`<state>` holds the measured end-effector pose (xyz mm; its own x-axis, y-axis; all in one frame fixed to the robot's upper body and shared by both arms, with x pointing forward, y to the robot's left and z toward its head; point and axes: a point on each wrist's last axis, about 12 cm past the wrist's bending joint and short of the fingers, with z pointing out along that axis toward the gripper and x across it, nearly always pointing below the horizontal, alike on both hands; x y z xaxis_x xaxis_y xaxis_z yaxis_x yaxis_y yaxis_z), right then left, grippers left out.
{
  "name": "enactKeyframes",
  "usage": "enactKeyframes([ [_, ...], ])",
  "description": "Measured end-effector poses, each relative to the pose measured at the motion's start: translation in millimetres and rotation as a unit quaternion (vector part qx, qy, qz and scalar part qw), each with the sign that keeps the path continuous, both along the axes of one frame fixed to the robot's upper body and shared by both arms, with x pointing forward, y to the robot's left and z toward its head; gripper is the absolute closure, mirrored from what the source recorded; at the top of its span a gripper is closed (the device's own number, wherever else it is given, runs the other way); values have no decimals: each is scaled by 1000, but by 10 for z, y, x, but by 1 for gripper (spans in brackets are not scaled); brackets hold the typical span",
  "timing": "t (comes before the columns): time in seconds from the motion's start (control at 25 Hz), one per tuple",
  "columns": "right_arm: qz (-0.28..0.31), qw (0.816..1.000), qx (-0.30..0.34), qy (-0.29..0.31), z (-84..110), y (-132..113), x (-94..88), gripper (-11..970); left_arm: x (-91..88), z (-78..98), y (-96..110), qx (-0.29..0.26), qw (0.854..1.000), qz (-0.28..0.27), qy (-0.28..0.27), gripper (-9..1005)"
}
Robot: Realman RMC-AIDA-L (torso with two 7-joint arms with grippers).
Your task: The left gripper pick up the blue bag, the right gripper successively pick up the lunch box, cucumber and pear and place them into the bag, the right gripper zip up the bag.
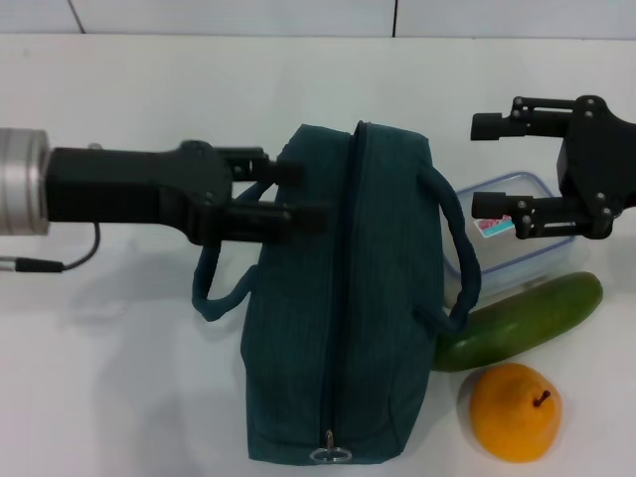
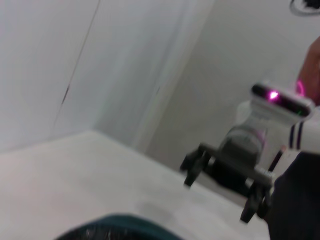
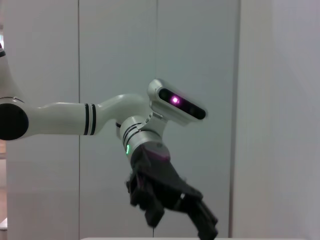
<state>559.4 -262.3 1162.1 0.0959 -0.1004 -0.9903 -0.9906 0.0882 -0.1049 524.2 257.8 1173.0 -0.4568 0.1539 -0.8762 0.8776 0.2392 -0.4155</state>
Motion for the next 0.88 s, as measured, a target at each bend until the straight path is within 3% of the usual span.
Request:
enactKeyframes([
  [0.2,2,1000,-2,-9,22,3,-2,239,-49,-33,-77,36,999,33,24,224],
  [0.48,4,1000,-5,-17,45,1,-8,238,-78,9,-26,11,999,45,21,225],
  [0.88,12,1000,-13,-21,71,38,18,238,-98,-22,114,22,997,74,-3,226],
])
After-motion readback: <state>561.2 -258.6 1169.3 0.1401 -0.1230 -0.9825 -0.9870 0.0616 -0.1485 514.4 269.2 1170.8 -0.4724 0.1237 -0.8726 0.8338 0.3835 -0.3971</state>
